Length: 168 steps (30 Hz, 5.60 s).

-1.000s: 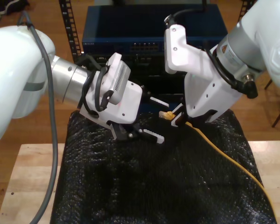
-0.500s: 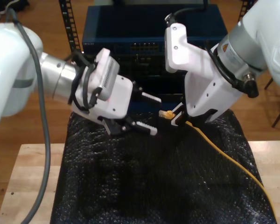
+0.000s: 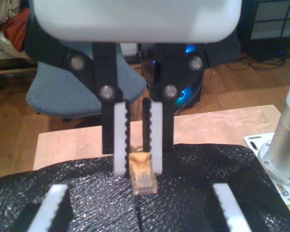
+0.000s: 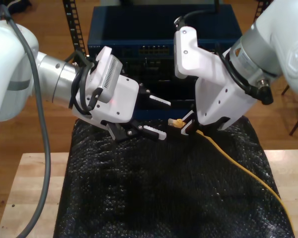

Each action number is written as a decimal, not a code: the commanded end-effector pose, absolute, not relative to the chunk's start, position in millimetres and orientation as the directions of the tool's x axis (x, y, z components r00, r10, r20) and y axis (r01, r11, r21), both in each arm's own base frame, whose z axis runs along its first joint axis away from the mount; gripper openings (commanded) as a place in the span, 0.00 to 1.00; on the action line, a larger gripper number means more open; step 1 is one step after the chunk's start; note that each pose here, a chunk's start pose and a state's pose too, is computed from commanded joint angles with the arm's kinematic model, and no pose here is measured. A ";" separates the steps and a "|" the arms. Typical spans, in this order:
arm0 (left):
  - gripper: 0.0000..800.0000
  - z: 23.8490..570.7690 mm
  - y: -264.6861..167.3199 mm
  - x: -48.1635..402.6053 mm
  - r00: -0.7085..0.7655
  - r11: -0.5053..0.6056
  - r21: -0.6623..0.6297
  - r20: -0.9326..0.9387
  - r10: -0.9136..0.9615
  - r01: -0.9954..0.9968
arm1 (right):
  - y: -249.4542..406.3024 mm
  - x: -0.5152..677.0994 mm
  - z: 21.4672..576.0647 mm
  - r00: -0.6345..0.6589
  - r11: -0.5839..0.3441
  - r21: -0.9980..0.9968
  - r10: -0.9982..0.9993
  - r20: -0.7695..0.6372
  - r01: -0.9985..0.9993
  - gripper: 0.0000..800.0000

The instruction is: Grab the cable and plug it in

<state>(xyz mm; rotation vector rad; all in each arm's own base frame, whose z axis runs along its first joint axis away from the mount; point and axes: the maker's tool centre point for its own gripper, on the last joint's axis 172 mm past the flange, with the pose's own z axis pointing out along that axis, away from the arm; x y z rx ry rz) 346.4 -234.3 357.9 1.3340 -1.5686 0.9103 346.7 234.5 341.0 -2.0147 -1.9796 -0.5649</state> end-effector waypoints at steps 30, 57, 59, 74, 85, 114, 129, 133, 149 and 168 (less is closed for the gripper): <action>0.33 353.5 -234.4 344.9 -0.059 0.163 -0.001 0.933 -0.356 -0.987 | 235.8 347.7 335.9 0.003 -0.039 0.071 0.895 0.447 0.997 0.01; 0.00 355.2 -237.8 344.8 -0.023 0.147 0.027 0.943 -0.331 -0.989 | 235.8 347.7 335.9 0.003 -0.039 0.071 0.895 0.447 0.997 0.10; 0.00 356.2 -238.5 343.1 -0.022 0.153 0.029 0.945 -0.327 -0.988 | 235.7 347.3 335.8 0.003 -0.038 0.070 0.895 0.446 0.997 0.26; 0.00 351.1 -231.8 352.1 0.089 0.109 0.132 0.940 -0.329 -0.985 | 236.5 354.3 377.6 -0.085 0.001 0.177 0.881 0.466 0.984 0.99; 0.00 359.5 -237.9 354.6 0.271 0.181 0.310 0.939 -0.210 -0.933 | 235.8 347.4 409.4 -0.235 0.093 0.307 0.854 0.464 0.947 1.00; 0.00 418.3 -220.7 334.1 0.616 0.472 0.550 0.787 -0.018 -0.689 | 272.5 326.7 461.3 -0.441 0.072 0.619 0.766 0.468 0.782 1.00; 0.00 450.3 -201.6 334.5 0.652 0.572 0.518 0.757 0.041 -0.636 | 260.7 323.8 482.6 -0.498 0.041 0.725 0.753 0.430 0.688 0.97; 0.00 452.6 -200.0 331.3 0.670 0.587 0.531 0.742 0.025 -0.611 | 262.6 326.0 478.8 -0.502 0.037 0.733 0.752 0.427 0.679 0.97; 0.00 457.0 -196.5 324.9 0.695 0.615 0.547 0.719 0.001 -0.568 | 279.6 321.1 472.0 -0.570 0.076 0.780 0.728 0.382 0.621 0.84; 0.01 458.5 -195.3 320.8 0.721 0.629 0.572 0.693 -0.026 -0.527 | 285.0 318.9 468.2 -0.579 0.072 0.788 0.720 0.382 0.611 0.54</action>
